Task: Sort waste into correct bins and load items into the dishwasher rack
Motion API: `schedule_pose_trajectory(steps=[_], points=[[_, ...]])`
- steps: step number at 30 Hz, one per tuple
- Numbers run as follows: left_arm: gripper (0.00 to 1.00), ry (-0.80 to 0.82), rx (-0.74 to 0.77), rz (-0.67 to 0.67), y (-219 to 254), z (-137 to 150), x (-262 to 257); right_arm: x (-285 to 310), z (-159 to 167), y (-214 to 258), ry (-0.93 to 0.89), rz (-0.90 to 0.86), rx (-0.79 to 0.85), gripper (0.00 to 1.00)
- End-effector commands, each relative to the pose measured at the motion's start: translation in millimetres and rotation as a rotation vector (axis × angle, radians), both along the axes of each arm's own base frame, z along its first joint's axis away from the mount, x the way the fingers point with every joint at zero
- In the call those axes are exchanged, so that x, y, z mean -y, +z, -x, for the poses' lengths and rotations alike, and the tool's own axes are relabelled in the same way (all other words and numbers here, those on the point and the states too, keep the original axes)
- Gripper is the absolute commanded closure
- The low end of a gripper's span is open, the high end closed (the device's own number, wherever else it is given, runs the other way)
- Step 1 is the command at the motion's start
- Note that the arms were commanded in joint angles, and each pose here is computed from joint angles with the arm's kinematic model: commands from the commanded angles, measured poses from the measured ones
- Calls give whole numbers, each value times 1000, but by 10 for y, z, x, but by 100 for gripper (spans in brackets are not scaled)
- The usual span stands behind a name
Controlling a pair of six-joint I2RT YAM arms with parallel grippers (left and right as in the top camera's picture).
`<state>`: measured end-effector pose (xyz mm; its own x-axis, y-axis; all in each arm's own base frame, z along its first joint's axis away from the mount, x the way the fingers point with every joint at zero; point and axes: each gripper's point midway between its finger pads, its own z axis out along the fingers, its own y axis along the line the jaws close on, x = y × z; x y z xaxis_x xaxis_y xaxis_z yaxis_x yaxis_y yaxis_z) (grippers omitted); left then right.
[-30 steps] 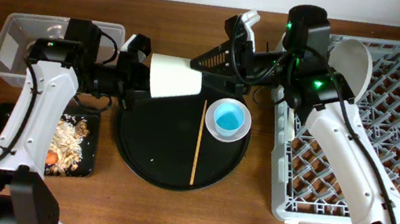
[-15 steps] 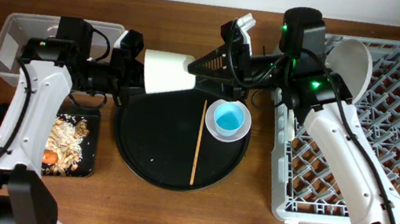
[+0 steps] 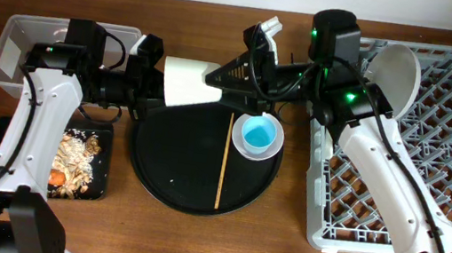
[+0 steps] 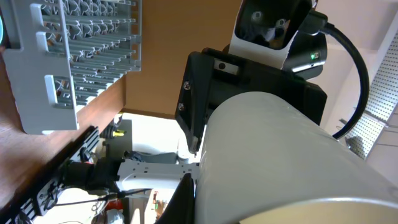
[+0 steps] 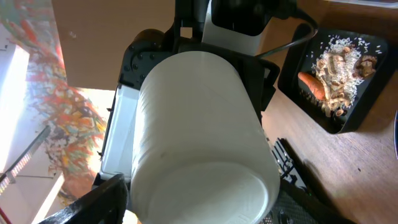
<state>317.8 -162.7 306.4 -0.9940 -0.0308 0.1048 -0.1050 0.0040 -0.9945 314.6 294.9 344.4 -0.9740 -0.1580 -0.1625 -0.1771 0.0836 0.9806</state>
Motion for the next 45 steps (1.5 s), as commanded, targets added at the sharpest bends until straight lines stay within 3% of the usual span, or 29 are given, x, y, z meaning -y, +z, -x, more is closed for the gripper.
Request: schedule_pose_trajectory(steps=[1, 7, 9, 11, 13, 14, 15, 17, 18, 21, 25, 27, 28, 29, 31, 33, 35, 38, 39, 41, 45], points=[[99, -5, 6, 10, 82, 43, 11, -16, -8, 78, -4, -10, 48, 27], [98, -5, 5, 10, 81, 42, 11, -18, -36, 65, -20, -3, 51, 40], [78, -5, 6, 10, 82, 43, 11, -21, -63, 64, -33, 0, 61, 43], [65, -4, 6, 7, 76, 42, 11, -24, -113, 58, -59, 8, 76, 44], [65, -4, 6, 7, 76, 42, 11, -26, -133, 49, -70, 14, 78, 44], [65, -4, 7, 7, 76, 41, 11, -25, -133, 49, -71, 14, 78, 44], [72, -4, 7, 5, 72, 41, 11, -25, -134, 49, -71, 14, 79, 43], [99, -3, 6, 0, 63, 39, 11, -25, -135, 48, -72, 14, 78, 43], [99, 0, 6, -20, 29, 35, 10, -25, -140, 45, -74, 15, 83, 43], [100, 26, 19, -180, -240, -26, -25, -23, -182, 20, -95, 27, 108, 39], [98, 137, -28, -631, -937, -215, -354, -16, -218, -20, -113, 42, 150, 32], [92, 162, -21, -754, -1095, -253, -482, 17, -309, -119, -165, 88, 172, 28], [90, 170, 3, -778, -1116, -295, -501, 63, -391, -214, -213, 135, 174, 28], [80, 186, 27, -832, -1169, -349, -546, 134, -479, -351, -271, 203, 171, 28], [70, 232, 38, -1024, -1348, -420, -750, 299, -573, -665, -352, 363, 177, 28], [70, 282, 21, -1191, -1465, -453, -943, 519, -608, -992, -420, 551, 165, 28], [69, 274, 51, -1269, -1503, -455, -932, 700, -599, -1195, -462, 682, 142, 28], [32, 230, 112, -1377, -1546, -411, -802, 845, -568, -1332, -483, 781, 128, 28], [25, 209, 123, -1416, -1570, -373, -771, 889, -554, -1368, -489, 808, 118, 28], [21, 173, 121, -1478, -1674, -281, -693, 1017, -546, -1441, -512, 866, 97, 27], [24, 109, 67, -1507, -2104, -136, -616, 1358, -558, -1545, -569, 952, 32, 27]])
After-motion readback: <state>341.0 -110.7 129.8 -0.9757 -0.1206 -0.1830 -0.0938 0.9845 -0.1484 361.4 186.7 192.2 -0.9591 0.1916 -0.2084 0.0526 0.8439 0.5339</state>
